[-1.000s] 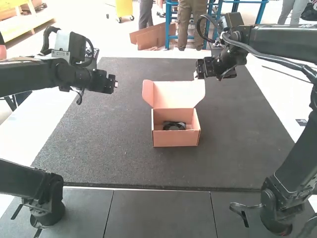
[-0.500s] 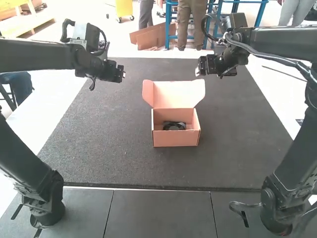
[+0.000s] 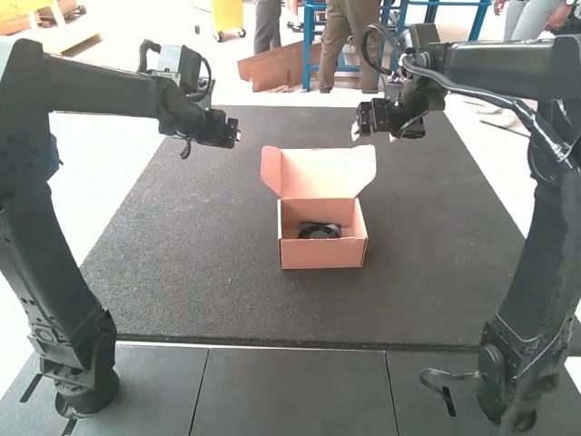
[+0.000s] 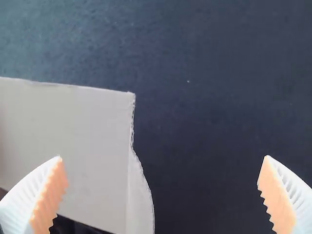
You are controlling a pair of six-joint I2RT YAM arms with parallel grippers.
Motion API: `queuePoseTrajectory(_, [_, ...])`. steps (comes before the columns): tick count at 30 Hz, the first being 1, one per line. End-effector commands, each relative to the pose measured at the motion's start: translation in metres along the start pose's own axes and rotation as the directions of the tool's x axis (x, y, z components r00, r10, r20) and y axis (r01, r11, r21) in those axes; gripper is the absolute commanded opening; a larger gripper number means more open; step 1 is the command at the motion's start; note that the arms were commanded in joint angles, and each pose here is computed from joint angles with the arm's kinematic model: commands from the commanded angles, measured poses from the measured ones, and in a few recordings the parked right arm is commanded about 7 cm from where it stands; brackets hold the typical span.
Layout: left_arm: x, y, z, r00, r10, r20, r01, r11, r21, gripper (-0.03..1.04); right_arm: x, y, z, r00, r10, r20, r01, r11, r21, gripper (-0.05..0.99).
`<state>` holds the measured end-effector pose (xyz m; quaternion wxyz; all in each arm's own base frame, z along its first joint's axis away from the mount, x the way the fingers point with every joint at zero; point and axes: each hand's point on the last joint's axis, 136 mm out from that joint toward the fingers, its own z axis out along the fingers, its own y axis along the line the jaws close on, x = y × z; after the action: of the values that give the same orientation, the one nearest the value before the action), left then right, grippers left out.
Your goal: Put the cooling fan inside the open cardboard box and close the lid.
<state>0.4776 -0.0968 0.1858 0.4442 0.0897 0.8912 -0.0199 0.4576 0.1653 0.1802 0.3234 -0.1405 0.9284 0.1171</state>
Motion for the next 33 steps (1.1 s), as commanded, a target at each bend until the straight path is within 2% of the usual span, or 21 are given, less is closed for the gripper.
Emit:
queuePoseTrajectory(1, [-0.02, -0.006, 0.001, 0.999, 0.006, 0.036, -0.006, 1.0, 0.001, 0.97, -0.011, -0.003, -0.003, 0.999, 0.036, 0.007, -0.036, 0.999, -0.032, 0.89])
queuePoseTrajectory(4, [-0.021, -0.017, 0.007, 1.0, 0.017, 0.02, -0.017, 0.9996, 0.024, 0.97, -0.01, -0.002, 0.0, 0.999, 0.045, -0.013, -0.046, 0.998, -0.039, 0.89])
queuePoseTrajectory(11, [-0.015, -0.059, 0.009, 0.999, 0.029, -0.031, -0.024, 0.9906, 0.135, 0.97, -0.006, 0.005, 0.0, 0.997, 0.052, -0.065, -0.057, 0.995, -0.081, 0.89])
queuePoseTrajectory(19, [-0.008, -0.084, 0.003, 0.997, 0.036, -0.074, -0.02, 0.9792, 0.202, 0.97, 0.001, 0.009, -0.001, 0.994, 0.059, -0.095, -0.069, 0.992, -0.102, 0.88])
queuePoseTrajectory(26, [-0.005, -0.088, -0.001, 0.995, 0.037, -0.094, -0.016, 0.9771, 0.212, 0.97, 0.007, 0.013, -0.001, 0.989, 0.078, -0.127, -0.093, 0.989, -0.118, 0.81])
queuePoseTrajectory(28, [-0.004, -0.092, -0.002, 0.994, 0.035, -0.101, -0.011, 0.9738, 0.227, 0.97, 0.007, 0.014, -0.002, 0.988, 0.078, -0.129, -0.094, 0.988, -0.124, 0.79])
queuePoseTrajectory(30, [-0.003, -0.096, -0.003, 0.994, 0.035, -0.104, -0.01, 0.9719, 0.235, 0.97, 0.007, 0.015, -0.002, 0.988, 0.08, -0.131, -0.097, 0.987, -0.127, 0.75])
queuePoseTrajectory(33, [-0.002, -0.101, -0.005, 0.993, 0.04, -0.11, -0.012, 0.9698, 0.244, 0.97, 0.007, 0.015, -0.003, 0.987, 0.086, -0.132, -0.103, 0.986, -0.129, 0.61])
